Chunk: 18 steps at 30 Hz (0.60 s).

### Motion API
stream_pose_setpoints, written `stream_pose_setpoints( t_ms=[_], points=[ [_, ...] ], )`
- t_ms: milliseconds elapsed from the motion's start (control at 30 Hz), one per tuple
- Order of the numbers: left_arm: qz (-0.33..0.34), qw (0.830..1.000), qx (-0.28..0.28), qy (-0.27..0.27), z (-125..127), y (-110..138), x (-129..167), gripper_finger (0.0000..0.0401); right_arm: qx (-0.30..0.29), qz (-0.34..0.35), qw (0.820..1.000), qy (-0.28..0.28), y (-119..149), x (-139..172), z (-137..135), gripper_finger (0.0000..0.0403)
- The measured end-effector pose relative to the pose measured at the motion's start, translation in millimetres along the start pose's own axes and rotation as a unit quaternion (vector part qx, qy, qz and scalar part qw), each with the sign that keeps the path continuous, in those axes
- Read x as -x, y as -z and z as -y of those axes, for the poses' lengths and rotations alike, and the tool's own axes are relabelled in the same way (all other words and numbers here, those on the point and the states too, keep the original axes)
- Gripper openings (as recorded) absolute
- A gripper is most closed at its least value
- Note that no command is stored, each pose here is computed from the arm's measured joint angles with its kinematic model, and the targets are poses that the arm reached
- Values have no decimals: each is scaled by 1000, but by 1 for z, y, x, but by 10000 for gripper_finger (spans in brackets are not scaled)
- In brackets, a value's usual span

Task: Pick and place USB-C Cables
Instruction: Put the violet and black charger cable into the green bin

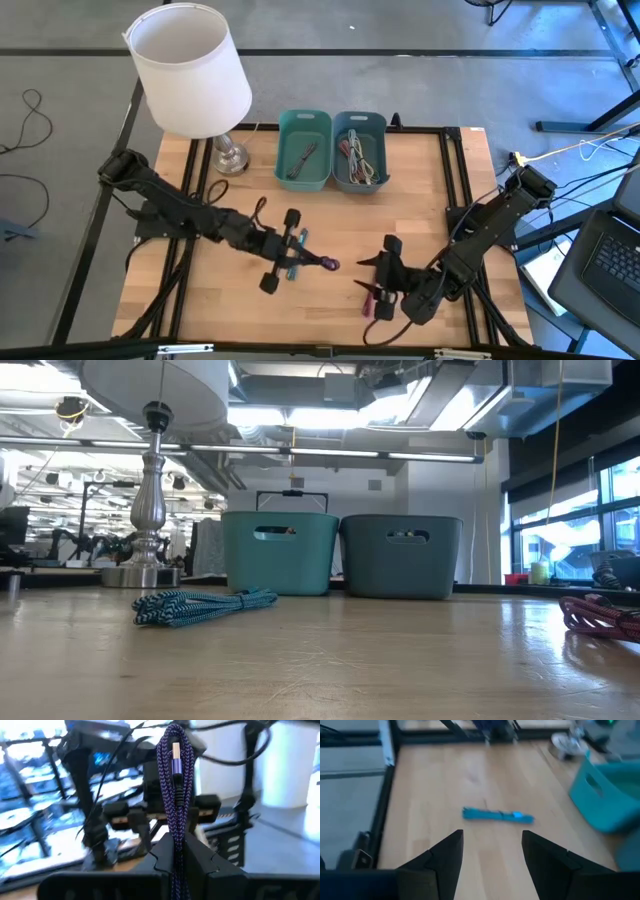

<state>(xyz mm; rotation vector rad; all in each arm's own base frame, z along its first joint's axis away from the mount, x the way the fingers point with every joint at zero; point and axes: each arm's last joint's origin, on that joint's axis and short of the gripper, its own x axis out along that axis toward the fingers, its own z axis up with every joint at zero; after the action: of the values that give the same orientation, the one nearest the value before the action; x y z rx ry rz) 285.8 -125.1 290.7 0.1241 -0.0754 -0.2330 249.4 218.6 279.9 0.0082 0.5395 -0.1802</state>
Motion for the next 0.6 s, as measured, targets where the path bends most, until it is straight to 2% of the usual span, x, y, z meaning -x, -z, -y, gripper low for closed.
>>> stream_pose_setpoints(
  t_ms=[133, 233, 400, 600],
  points=[
    [26, 999, 2, 29, -8, -1, -1, 16, 26, 44, 998, -24, -11, 0, -6, 205],
    [34, 999, 2, 26, -15, -2, -2, 16, 45, 86, 995, -35, -23, -2, -8, 205],
    [70, 996, 9, 55, -22, -7, -2, 16, 79, 154, 985, -26, -46, -8, -3, 205],
    [83, 994, 5, 74, -25, -8, -2, 17, 92, 174, 979, -45, -61, -22, 11, 205]
  ],
)
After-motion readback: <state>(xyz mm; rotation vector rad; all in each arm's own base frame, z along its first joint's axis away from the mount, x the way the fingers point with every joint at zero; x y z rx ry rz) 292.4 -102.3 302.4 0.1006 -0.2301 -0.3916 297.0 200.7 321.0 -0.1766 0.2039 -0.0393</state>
